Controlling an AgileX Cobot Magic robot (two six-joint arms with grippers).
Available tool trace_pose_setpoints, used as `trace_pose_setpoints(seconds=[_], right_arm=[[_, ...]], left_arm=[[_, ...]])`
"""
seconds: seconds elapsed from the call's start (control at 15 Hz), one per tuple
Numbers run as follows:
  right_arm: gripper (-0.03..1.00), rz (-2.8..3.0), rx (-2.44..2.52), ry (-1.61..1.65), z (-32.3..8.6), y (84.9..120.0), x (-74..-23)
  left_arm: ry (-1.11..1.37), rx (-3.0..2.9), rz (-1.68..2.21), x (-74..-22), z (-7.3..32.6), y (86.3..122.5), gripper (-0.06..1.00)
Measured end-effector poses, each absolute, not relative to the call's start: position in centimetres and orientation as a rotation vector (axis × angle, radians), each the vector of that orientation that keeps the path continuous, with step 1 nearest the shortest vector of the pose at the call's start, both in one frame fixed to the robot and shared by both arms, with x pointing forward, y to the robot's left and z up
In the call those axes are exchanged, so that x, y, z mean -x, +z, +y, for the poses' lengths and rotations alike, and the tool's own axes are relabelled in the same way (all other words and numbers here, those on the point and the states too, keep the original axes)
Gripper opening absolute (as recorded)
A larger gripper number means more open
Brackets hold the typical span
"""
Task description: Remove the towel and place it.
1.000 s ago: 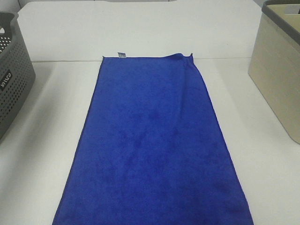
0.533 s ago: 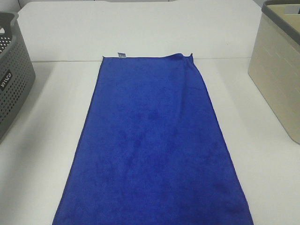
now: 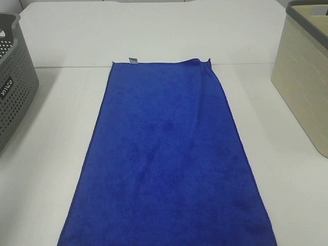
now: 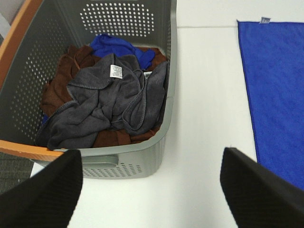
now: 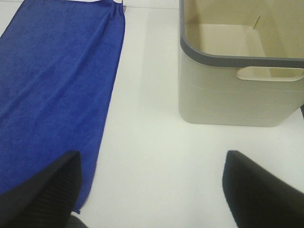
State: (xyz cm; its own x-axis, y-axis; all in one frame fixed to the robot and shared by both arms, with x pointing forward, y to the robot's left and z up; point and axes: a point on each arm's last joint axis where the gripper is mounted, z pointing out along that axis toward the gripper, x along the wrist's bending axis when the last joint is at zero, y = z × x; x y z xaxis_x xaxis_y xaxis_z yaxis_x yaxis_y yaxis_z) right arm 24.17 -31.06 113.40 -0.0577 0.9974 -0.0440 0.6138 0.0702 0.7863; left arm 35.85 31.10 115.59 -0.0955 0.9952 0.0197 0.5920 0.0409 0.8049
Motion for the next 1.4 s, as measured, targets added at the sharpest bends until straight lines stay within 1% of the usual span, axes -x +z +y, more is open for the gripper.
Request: trace_pose_setpoints(seconds=[0.27,0.47,0.73,0.93,1.0,1.07,1.13,1.27,1.4], right_arm=[[0.8,1.684,-1.568,0.851,-31.6,111.7,-22.0],[0.8,1.634,-1.53,0.907,-31.9,110.4,-20.2],[0.8,1.609,-1.507,0.937,-32.1,109.1,-19.3],[0.8,1.672,-1.532,0.896,-31.8,107.6,-20.2],[0.8,1.71,-1.555,0.856,-31.6,106.4,-20.9],[0.8,1.722,-1.564,0.842,-31.6,106.0,-21.1],[0.8,1.764,-1.594,0.794,-31.5,104.5,-21.7],[0.8,1.79,-1.615,0.761,-31.4,103.6,-22.1],[0.8,1.796,-1.619,0.754,-31.4,103.4,-22.1]], left_arm=[[1.028,-1.537,1.62,-31.3,31.0,116.3,0.74],[1.055,-1.514,1.594,-29.3,30.9,116.0,0.74],[1.063,-1.506,1.587,-27.5,30.9,113.5,0.74],[1.073,-1.498,1.58,-26.0,30.9,111.5,0.74],[1.082,-1.488,1.57,-25.4,30.8,111.0,0.74],[1.085,-1.485,1.567,-24.9,30.8,110.4,0.74],[1.072,-1.5,1.585,-24.4,30.8,109.1,0.74],[1.06,-1.513,1.601,-23.9,30.8,108.0,0.74],[1.036,-1.536,1.628,-23.8,30.8,106.6,0.74]])
